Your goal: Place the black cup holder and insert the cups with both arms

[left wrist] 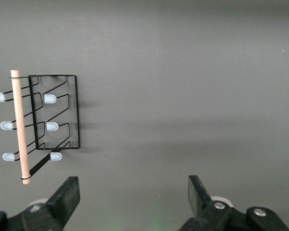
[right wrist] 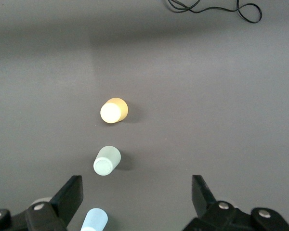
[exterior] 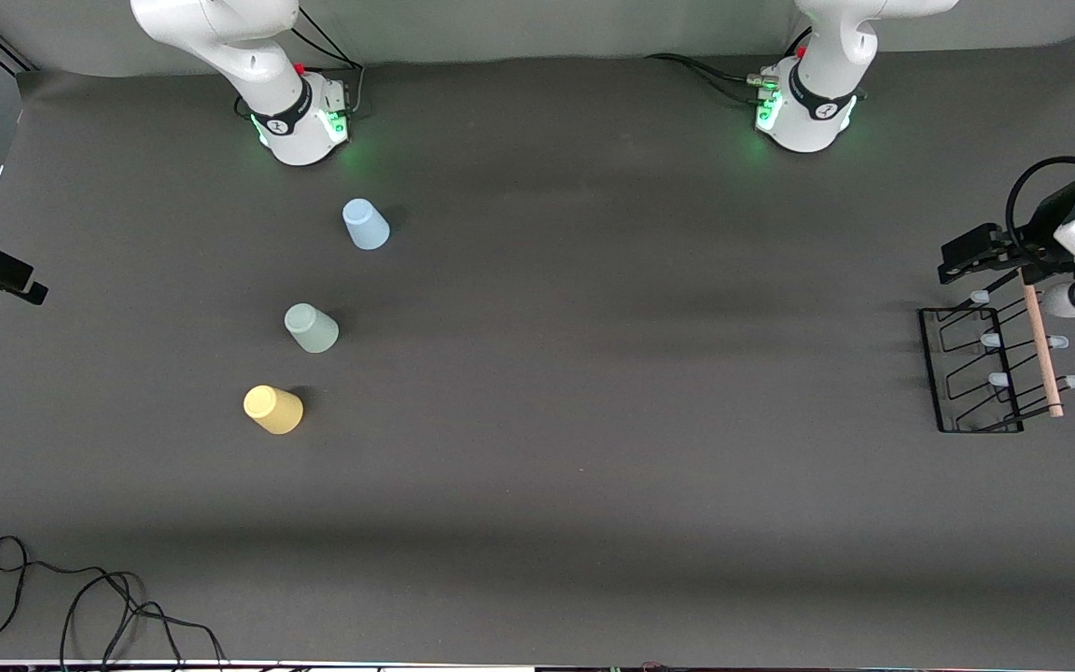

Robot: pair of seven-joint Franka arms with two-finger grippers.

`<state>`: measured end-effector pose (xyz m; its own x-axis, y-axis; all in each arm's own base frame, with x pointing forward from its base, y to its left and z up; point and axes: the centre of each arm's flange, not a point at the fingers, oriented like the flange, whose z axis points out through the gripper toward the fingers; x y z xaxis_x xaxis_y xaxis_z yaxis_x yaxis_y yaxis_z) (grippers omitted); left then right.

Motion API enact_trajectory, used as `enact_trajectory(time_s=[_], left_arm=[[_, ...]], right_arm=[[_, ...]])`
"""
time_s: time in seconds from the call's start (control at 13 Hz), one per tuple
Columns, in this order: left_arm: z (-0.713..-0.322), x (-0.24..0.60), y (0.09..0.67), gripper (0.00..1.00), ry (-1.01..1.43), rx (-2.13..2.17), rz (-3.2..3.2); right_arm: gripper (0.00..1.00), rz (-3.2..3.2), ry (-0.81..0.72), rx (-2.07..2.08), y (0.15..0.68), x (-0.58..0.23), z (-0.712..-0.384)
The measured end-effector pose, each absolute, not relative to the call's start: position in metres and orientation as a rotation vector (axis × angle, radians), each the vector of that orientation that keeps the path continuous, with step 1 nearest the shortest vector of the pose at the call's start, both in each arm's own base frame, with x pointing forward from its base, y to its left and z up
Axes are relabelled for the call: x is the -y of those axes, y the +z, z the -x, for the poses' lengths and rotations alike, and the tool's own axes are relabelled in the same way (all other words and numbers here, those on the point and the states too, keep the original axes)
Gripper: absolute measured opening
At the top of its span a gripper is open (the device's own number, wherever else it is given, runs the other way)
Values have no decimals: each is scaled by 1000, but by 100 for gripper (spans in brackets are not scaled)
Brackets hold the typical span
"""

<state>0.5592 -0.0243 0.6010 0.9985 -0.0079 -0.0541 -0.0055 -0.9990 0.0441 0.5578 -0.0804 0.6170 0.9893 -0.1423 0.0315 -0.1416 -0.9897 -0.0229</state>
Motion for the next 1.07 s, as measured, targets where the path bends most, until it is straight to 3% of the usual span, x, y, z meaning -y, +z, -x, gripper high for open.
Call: enact_trajectory(time_s=[1.07], left_arm=[[-552, 22, 601, 100, -88, 20, -3157]], right_arm=[[100, 3118, 38, -201, 594, 78, -567]])
